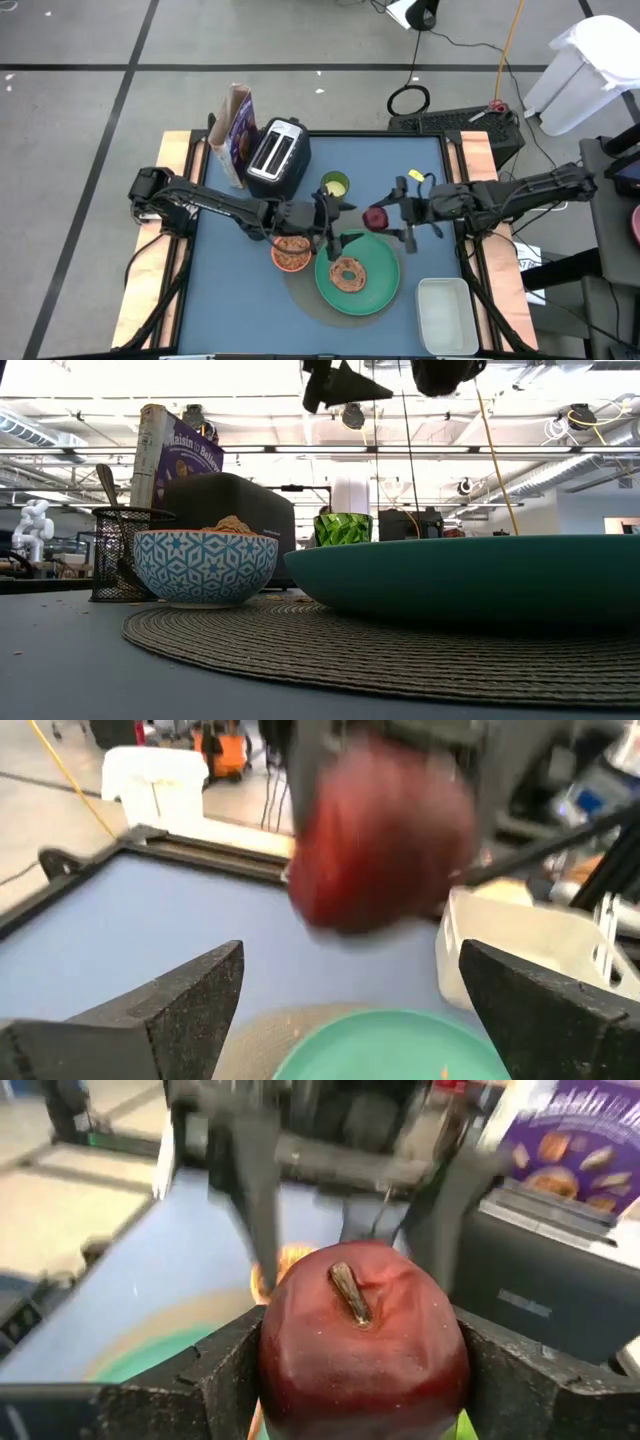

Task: Arrange a breakfast setting
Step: Put the apple on the gray table mat

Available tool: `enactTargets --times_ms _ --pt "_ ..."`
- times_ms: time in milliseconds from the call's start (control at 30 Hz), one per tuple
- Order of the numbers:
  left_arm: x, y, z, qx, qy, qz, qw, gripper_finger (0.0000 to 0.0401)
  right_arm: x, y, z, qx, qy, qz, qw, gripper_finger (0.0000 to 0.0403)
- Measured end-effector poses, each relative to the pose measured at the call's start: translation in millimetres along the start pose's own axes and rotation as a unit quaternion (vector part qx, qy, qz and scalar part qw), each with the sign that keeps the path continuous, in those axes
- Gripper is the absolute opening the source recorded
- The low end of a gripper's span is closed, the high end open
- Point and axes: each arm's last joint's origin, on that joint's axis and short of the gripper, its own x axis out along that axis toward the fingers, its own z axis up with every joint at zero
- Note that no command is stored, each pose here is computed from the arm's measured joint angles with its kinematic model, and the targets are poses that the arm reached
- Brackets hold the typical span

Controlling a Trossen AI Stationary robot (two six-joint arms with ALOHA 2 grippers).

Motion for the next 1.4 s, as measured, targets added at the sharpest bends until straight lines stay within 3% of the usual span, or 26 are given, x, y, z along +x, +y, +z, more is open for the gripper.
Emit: enactTargets --times_ms 133,367,700,867,1033,1400 --pt "0 2 -3 0.004 0.015 0.006 1.000 0.0374 -11 -4 -8 0.013 0.040 -0.042 0.998 0.0269" --pt "0 2 -5 0.005 0.024 0.008 1.000 0.0374 -11 -7 -21 0.021 0.039 -0.077 0.996 0.0268" --pt "0 2 -4 0.004 0.024 0.008 1.000 0.0374 17 -15 -97 0.087 -0.015 -0.121 0.989 0.0267" --pt "0 2 -4 0.004 0.024 0.008 1.000 0.0374 17 -18 -141 0.125 -0.049 -0.141 0.981 0.0267" --pt "0 2 -4 0.004 0.023 0.008 1.000 0.0374 12 -18 -169 0.147 -0.071 -0.148 0.975 0.0266" --pt "1 7 -3 0.002 0.022 0.015 1.000 0.0374 21 -17 -175 0.161 -0.080 -0.147 0.973 0.0264"
